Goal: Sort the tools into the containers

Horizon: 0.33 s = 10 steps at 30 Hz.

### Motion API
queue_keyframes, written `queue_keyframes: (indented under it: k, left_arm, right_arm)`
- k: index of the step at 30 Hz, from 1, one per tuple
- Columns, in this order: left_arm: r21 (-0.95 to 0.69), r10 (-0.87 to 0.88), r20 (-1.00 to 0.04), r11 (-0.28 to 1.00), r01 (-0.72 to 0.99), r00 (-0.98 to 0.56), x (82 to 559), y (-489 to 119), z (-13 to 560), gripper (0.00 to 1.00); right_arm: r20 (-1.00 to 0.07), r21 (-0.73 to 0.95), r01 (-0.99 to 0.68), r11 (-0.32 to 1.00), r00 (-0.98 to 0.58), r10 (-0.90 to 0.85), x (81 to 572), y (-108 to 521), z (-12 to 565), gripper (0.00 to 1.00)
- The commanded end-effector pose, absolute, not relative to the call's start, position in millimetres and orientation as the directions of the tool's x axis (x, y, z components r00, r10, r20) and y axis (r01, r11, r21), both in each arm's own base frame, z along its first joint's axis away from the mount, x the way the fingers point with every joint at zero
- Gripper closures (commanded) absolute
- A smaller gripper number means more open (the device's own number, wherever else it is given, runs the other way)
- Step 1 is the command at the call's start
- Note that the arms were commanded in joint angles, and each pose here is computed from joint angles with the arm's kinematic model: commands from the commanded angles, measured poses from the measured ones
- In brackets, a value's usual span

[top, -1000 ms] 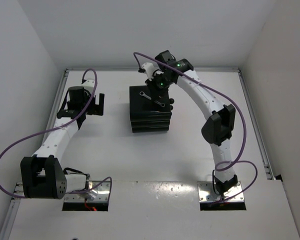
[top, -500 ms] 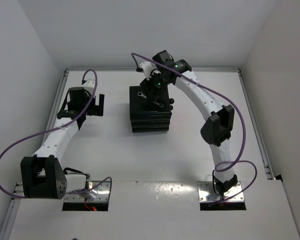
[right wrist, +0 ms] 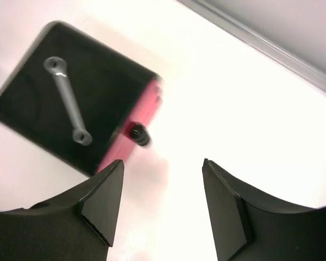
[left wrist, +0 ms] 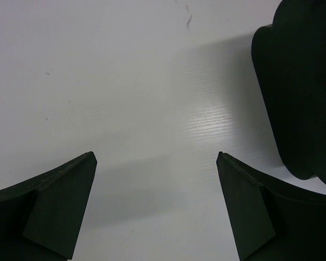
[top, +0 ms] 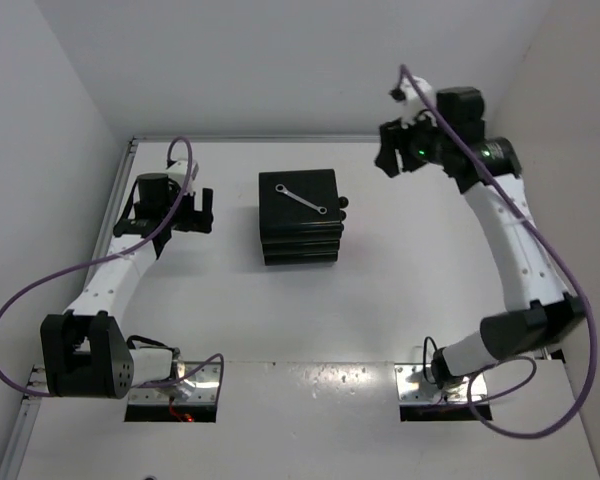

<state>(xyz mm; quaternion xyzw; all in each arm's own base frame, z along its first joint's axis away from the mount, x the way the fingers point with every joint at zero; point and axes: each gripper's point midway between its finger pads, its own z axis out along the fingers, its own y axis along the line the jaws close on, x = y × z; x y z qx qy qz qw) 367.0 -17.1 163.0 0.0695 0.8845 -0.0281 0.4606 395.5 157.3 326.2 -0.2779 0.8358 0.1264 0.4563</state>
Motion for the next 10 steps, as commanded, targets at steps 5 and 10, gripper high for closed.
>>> queue_keyframes:
  k: [5, 10]
  left_arm:
    - [-0.038, 0.069, -0.814, 0.984, 0.172, -0.577, 360, -21, 148, 0.00]
    - [-0.049, 0.052, -0.830, 0.985, 0.165, -0.556, 359, -11, 148, 0.00]
  right_arm:
    - [-0.750, 0.165, -0.295, 0.941, -0.658, -0.075, 368, 63, 202, 0.40]
    - [-0.743, 0.236, -0.238, 0.942, -0.669, 0.017, 351, 29, 180, 0.39]
